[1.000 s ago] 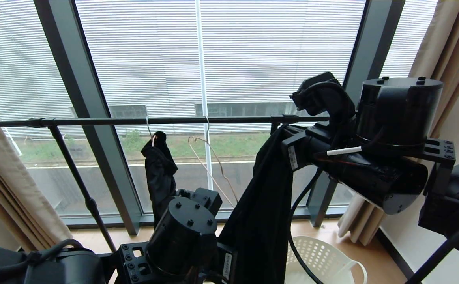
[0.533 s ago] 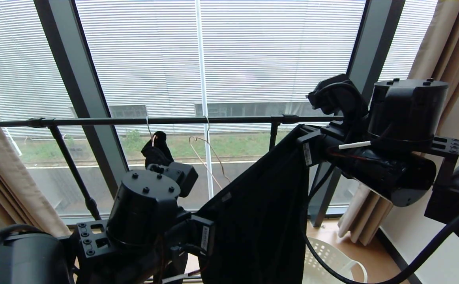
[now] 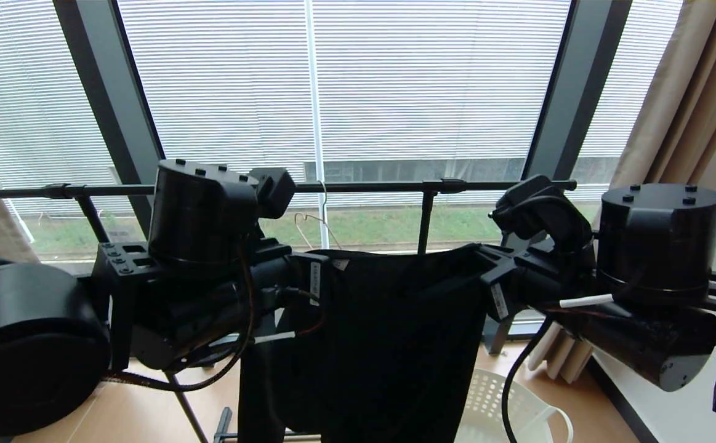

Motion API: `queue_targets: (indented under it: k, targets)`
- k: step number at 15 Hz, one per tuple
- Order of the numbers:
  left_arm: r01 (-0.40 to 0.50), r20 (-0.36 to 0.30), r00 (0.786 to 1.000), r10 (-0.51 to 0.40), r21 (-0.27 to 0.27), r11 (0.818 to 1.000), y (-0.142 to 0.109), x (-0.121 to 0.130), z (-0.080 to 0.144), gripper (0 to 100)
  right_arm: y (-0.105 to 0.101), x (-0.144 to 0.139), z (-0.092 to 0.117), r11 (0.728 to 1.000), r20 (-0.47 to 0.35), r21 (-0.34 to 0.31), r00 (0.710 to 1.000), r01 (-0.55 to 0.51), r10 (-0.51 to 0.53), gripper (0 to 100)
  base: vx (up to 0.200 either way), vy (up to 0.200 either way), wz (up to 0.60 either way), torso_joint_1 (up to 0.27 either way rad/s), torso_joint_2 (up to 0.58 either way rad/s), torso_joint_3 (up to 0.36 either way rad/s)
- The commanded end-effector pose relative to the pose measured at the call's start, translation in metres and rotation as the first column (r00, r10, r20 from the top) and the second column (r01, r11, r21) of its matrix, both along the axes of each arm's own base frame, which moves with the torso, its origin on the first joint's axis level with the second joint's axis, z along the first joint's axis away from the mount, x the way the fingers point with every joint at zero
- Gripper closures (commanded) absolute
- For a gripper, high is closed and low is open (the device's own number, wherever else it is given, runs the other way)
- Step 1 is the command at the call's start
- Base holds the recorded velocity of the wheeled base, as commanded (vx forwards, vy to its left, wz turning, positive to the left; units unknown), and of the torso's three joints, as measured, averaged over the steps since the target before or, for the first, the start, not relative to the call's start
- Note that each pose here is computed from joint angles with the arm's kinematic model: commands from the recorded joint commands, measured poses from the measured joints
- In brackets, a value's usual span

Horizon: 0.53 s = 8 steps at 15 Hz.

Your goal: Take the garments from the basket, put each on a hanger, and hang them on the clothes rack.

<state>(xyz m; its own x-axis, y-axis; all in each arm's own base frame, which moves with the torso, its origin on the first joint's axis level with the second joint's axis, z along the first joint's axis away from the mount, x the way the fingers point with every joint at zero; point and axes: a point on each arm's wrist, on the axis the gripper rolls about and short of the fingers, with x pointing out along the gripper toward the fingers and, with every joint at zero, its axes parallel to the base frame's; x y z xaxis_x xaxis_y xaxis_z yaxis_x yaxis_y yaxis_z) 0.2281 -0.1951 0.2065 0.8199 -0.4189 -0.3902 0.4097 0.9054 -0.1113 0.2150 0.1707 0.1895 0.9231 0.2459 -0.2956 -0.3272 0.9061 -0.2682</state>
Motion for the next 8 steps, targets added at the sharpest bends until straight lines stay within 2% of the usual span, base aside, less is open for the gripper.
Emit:
queue_targets:
  k: [1, 2, 5, 8]
  targets:
    - [0.001, 0.019, 1.0, -0.001, -0.012, 1.0, -0.011, 0.013, 0.008, 100, -0.006, -0.011, -0.008, 0.999, -0.024, -0.031, 0.999, -0.045, 0.044, 0, 0.0, 0.0, 0.0, 0.0, 0.0, 0.0]
    - [0.0, 0.023, 1.0, 0.0, -0.014, 1.0, -0.016, 0.018, 0.011, 100, -0.007, -0.017, -0.016, 0.994, -0.044, -0.062, 0.996, -0.086, 0.083, 0, 0.0, 0.0, 0.0, 0.0, 0.0, 0.0]
    - [0.004, 0.019, 1.0, -0.004, -0.002, 1.0, -0.018, 0.021, 0.013, 100, -0.008, -0.027, -0.032, 0.98, -0.077, -0.083, 0.981, -0.183, 0.177, 0, 0.0, 0.0, 0.0, 0.0, 0.0, 0.0]
    - [0.003, 0.019, 1.0, -0.003, -0.002, 1.0, -0.018, 0.021, 0.013, 100, -0.009, -0.033, -0.035, 0.935, -0.098, -0.1, 0.938, -0.341, 0.332, 0, 0.0, 0.0, 0.0, 0.0, 0.0, 0.0]
